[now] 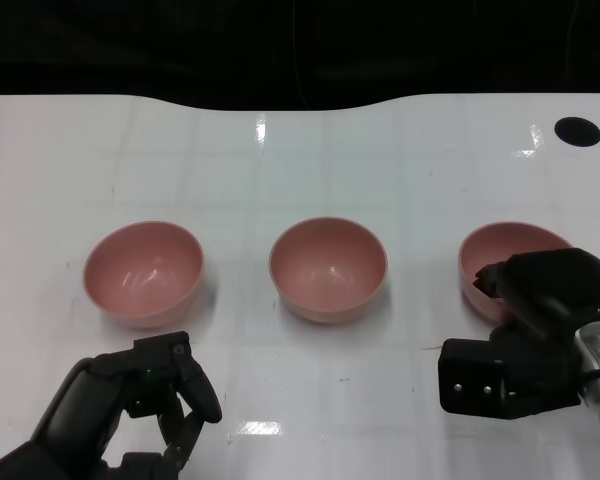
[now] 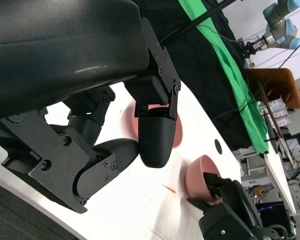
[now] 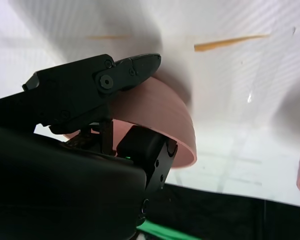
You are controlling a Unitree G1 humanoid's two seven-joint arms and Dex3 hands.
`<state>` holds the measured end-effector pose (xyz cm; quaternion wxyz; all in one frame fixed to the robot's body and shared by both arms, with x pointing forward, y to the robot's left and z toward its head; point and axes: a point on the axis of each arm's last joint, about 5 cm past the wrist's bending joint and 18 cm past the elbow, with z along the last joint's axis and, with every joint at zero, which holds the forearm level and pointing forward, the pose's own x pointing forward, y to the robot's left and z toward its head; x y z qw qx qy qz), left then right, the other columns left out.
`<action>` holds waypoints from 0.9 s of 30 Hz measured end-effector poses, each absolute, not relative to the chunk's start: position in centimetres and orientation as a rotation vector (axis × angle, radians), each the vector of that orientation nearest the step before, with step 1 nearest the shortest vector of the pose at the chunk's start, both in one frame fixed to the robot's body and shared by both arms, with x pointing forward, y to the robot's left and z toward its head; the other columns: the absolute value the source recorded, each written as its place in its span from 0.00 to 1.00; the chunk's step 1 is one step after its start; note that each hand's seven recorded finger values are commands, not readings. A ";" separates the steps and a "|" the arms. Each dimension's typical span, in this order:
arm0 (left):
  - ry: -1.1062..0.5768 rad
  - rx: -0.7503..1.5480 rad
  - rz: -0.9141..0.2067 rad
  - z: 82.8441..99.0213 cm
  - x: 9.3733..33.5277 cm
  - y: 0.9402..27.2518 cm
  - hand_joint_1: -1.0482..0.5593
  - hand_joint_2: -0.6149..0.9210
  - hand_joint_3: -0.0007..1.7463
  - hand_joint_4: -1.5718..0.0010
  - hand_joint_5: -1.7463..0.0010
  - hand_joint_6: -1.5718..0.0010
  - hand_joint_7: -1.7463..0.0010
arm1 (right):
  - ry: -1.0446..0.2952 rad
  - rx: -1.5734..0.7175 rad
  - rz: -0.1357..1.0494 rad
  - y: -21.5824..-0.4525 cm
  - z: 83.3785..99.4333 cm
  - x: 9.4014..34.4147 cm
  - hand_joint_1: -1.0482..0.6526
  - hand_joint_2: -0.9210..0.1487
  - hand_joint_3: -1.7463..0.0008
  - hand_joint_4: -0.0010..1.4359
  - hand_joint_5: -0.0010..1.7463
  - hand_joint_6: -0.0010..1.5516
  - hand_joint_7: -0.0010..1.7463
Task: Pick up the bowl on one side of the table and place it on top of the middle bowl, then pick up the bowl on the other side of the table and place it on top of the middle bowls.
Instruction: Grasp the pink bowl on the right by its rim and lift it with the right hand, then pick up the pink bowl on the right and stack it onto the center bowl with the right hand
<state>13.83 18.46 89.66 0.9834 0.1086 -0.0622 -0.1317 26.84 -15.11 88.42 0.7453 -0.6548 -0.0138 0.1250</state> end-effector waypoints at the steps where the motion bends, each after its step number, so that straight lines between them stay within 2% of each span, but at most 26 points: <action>1: -0.125 0.217 -0.265 89.7 13.8 18.4 0.58 0.69 0.72 0.45 0.07 0.46 0.23 | -0.054 -1.433 0.269 -15.2 88.1 26.9 0.46 0.00 0.96 0.60 1.00 0.71 0.03; 4: -0.124 0.216 -0.263 89.7 13.8 18.4 0.58 0.69 0.73 0.44 0.07 0.46 0.22 | -0.096 -1.441 0.254 -15.2 87.7 27.0 0.45 0.00 0.91 0.60 1.00 0.74 0.04; 8: -0.123 0.215 -0.263 89.8 13.8 18.4 0.57 0.69 0.73 0.44 0.07 0.47 0.21 | -0.136 -1.449 0.224 -15.2 87.8 27.6 0.44 0.00 0.89 0.63 1.00 0.82 0.11; 11: -0.120 0.214 -0.263 89.8 13.9 18.3 0.58 0.69 0.74 0.44 0.07 0.46 0.21 | -0.182 -1.443 0.197 -15.0 88.4 28.1 0.45 0.00 0.91 0.64 1.00 0.55 0.65; 13: -0.121 0.215 -0.263 89.9 13.9 18.3 0.58 0.68 0.75 0.45 0.07 0.47 0.20 | -0.216 -1.431 0.172 -14.9 88.7 28.3 0.45 0.02 0.93 0.64 1.00 0.51 0.67; 16: -0.121 0.219 -0.263 89.9 13.9 18.3 0.58 0.68 0.75 0.45 0.06 0.48 0.19 | -0.264 -1.405 0.136 -14.6 89.5 28.6 0.43 0.00 0.92 0.65 1.00 0.56 0.58; 17: -0.121 0.220 -0.263 89.8 13.9 18.3 0.58 0.68 0.75 0.45 0.06 0.48 0.19 | -0.285 -1.393 0.127 -14.4 89.9 28.6 0.45 0.04 0.87 0.67 1.00 0.53 0.71; 18: -0.121 0.220 -0.262 89.8 13.9 18.3 0.57 0.68 0.75 0.45 0.06 0.48 0.19 | -0.308 -1.375 0.117 -14.1 90.3 28.7 0.46 0.12 0.78 0.67 1.00 0.48 0.85; 19: -0.121 0.218 -0.261 89.8 13.9 18.2 0.57 0.68 0.75 0.45 0.06 0.48 0.19 | -0.333 -1.357 0.108 -13.9 90.8 28.7 0.47 0.19 0.70 0.68 1.00 0.45 0.92; 20: -0.121 0.217 -0.258 89.8 13.9 18.2 0.57 0.68 0.75 0.45 0.06 0.48 0.19 | -0.355 -1.338 0.099 -13.8 91.2 28.8 0.47 0.22 0.67 0.68 1.00 0.44 0.96; 21: -0.122 0.214 -0.257 89.8 13.9 18.1 0.58 0.67 0.76 0.45 0.06 0.48 0.19 | -0.373 -1.322 0.091 -13.6 91.5 28.8 0.48 0.34 0.53 0.68 1.00 0.45 0.98; 23: -0.121 0.216 -0.256 89.8 13.9 18.0 0.57 0.67 0.76 0.44 0.06 0.48 0.19 | -0.421 -1.281 0.079 -13.2 92.4 28.8 0.49 0.46 0.41 0.69 1.00 0.47 1.00; 27: -0.122 0.210 -0.253 89.7 13.9 17.8 0.57 0.67 0.76 0.44 0.06 0.48 0.19 | -0.516 -1.208 0.080 -11.9 94.1 28.5 0.50 0.56 0.29 0.70 1.00 0.49 1.00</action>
